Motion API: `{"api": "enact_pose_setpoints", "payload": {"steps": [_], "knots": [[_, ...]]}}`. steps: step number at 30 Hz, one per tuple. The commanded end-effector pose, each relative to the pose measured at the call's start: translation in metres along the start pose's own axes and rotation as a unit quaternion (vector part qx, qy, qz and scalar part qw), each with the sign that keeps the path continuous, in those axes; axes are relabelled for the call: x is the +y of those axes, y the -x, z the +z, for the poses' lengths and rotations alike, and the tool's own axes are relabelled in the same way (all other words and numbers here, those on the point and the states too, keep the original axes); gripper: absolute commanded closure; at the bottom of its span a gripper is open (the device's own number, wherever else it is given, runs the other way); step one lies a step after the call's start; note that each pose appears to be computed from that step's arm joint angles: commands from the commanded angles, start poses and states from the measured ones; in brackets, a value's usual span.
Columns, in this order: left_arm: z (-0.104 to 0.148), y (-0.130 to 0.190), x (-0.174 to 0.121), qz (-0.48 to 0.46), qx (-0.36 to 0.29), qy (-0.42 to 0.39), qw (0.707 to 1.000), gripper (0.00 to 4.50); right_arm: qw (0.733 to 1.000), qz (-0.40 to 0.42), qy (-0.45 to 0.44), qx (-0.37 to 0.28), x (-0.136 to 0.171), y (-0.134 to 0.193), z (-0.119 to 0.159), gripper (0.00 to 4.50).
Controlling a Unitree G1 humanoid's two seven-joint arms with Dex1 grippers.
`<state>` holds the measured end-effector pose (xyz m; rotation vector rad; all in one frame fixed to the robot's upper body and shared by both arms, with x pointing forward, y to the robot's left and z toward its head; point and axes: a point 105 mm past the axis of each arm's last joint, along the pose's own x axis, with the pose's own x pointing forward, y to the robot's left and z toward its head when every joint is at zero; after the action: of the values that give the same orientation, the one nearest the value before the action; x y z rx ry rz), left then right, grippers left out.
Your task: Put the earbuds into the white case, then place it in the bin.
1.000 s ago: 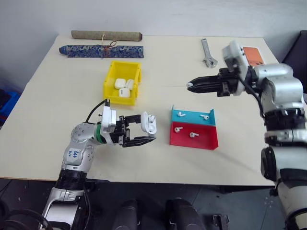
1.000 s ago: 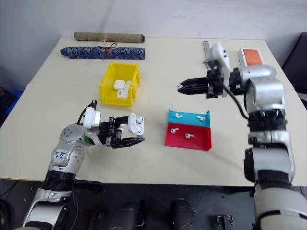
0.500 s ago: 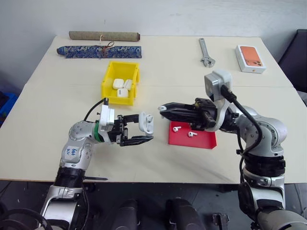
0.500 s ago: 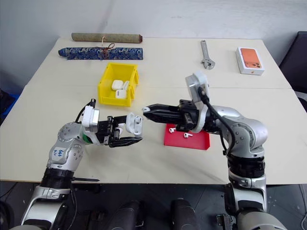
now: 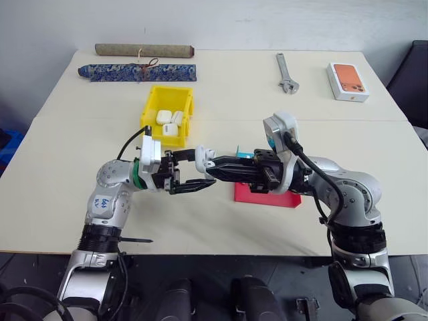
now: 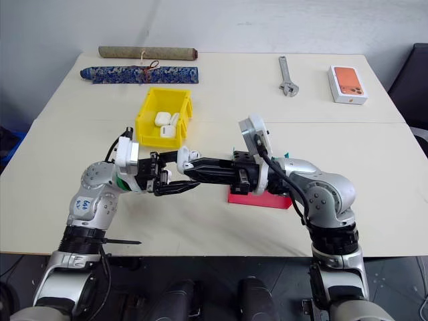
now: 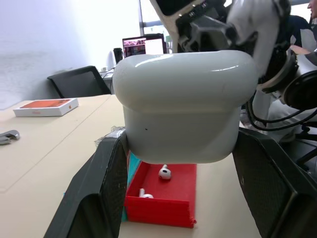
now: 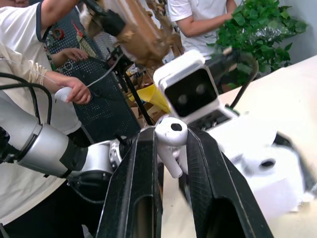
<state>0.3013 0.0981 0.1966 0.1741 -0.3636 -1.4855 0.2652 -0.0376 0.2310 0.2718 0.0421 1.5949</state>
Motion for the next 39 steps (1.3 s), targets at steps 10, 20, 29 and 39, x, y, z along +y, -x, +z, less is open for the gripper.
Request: {"api": "enact_pose_setpoints", "payload": {"steps": [10, 20, 29, 39], "knots": [[0.008, 0.002, 0.001, -0.006, 0.005, -0.018, 1.000, 1.75, 1.000, -0.003, 0.017, -0.013, -0.006, 0.001, 0.001, 4.08], [0.010, -0.007, -0.007, -0.023, -0.019, -0.009, 1.000, 1.75, 1.000, -0.016, 0.020, 0.005, -0.014, 0.002, -0.008, 4.08], [0.011, -0.011, -0.005, -0.016, -0.034, -0.012, 0.999, 1.75, 0.998, -0.026, 0.040, 0.035, -0.015, 0.007, -0.023, 4.08], [0.013, -0.013, -0.006, -0.012, -0.047, -0.015, 0.999, 1.75, 0.997, -0.003, 0.069, 0.026, 0.001, 0.014, -0.003, 1.76]]}}
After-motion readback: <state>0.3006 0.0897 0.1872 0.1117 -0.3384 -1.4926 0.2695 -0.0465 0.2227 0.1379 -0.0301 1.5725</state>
